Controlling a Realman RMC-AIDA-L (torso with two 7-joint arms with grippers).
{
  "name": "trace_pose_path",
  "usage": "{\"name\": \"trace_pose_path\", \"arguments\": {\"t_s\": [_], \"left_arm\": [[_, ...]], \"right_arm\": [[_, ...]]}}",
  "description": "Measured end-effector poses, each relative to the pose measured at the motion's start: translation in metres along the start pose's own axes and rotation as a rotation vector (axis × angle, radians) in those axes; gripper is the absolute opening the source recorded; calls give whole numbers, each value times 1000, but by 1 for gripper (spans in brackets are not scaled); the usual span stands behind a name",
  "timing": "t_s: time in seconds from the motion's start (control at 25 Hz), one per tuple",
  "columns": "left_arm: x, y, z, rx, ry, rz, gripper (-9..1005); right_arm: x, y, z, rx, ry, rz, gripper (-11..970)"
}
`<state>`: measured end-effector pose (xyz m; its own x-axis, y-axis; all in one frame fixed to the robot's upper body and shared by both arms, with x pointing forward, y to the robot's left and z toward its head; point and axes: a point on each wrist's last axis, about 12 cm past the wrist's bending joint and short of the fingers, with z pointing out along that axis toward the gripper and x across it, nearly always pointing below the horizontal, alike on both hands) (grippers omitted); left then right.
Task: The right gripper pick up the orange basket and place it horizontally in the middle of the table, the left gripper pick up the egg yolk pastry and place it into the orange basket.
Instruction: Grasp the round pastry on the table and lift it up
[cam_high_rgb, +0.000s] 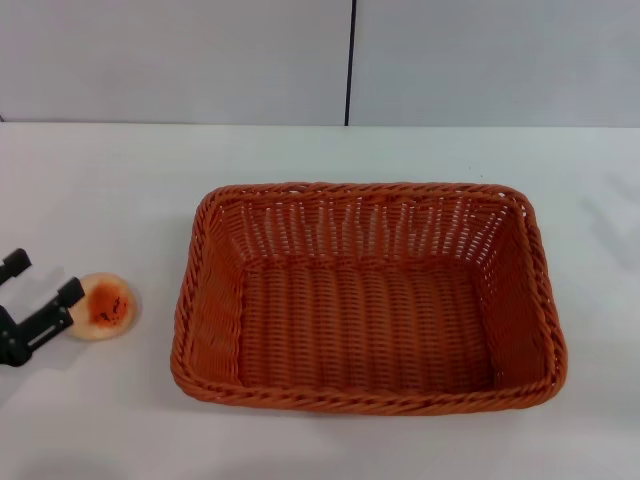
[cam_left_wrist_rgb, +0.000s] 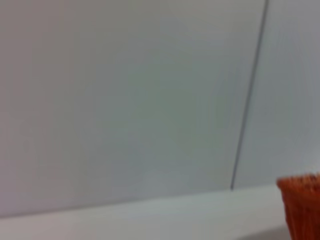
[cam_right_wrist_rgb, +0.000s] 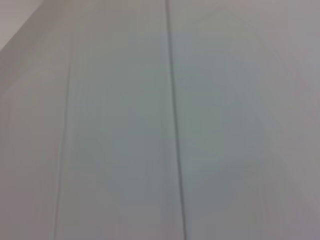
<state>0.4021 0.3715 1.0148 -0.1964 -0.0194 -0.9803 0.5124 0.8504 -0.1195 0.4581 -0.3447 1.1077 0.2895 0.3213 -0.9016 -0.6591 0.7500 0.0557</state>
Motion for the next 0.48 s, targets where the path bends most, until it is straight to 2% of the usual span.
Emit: {"name": "trace_pose_path", "arguments": {"t_s": [0.16,0.48], "left_arm": [[3,0,6,23,51,16,810],[13,4,14,-5,153,36,810]], "right_arm": [[1,3,-13,31,-27,5,501],[2,4,-14,23,-22,5,502]]}}
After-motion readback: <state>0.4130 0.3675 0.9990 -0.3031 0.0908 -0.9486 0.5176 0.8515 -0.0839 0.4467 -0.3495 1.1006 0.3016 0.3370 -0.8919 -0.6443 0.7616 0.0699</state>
